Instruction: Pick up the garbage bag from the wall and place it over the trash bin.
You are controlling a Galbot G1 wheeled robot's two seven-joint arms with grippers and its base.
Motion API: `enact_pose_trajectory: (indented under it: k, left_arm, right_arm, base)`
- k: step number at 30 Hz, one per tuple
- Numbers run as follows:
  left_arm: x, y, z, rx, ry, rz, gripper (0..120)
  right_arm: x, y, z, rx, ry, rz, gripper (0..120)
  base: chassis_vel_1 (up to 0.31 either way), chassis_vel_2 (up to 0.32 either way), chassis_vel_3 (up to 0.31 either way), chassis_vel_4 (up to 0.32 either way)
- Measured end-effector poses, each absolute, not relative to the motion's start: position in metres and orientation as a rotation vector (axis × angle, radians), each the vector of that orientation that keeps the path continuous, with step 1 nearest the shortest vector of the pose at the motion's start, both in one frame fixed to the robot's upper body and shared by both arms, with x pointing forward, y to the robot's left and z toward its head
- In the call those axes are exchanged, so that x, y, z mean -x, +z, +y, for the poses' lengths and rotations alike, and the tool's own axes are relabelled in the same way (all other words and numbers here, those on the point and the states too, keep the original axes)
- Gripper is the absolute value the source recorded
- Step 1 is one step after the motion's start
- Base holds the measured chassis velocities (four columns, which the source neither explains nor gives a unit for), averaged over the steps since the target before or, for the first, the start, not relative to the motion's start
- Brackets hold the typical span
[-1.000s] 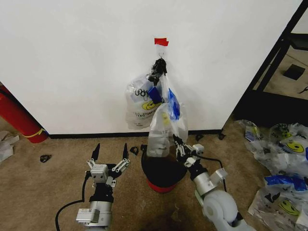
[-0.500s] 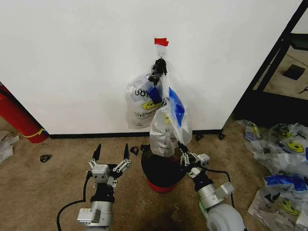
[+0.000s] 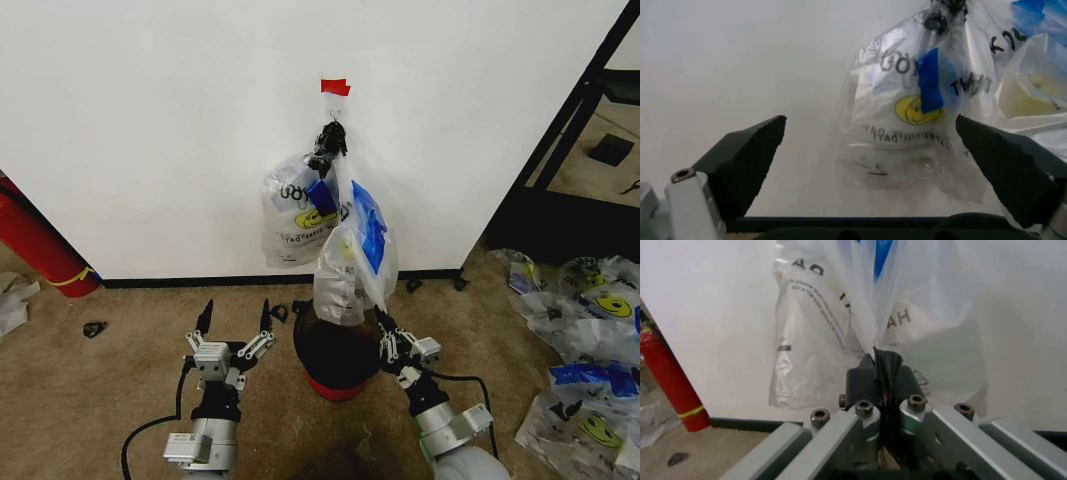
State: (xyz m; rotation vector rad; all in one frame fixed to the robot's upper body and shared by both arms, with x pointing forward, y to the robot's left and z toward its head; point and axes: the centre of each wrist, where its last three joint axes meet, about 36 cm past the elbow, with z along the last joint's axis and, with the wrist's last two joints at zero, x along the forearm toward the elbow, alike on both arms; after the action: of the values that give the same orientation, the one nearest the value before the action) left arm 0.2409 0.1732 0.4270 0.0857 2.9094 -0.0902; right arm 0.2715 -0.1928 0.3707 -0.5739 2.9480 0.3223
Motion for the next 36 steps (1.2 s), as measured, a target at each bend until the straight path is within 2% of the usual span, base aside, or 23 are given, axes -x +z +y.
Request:
enact_pose_trajectory:
  k: [15, 36]
  left_arm:
    - [-0.239, 0.43, 0.175, -0.12, -0.091, 2.909, 100]
    - [-0.238, 0.433, 0.173, -0.124, -0.102, 2.906, 100]
  right_arm:
    - [-0.256, 0.359, -0.188, 0.563, 0.2, 2.938, 0]
    - [-0.226, 0.347, -0.188, 0.55, 0.18, 2.95, 0]
  base:
    - [0.0, 0.0, 0.0, 0.0]
    - [0.0, 0.0, 0.0, 0.0]
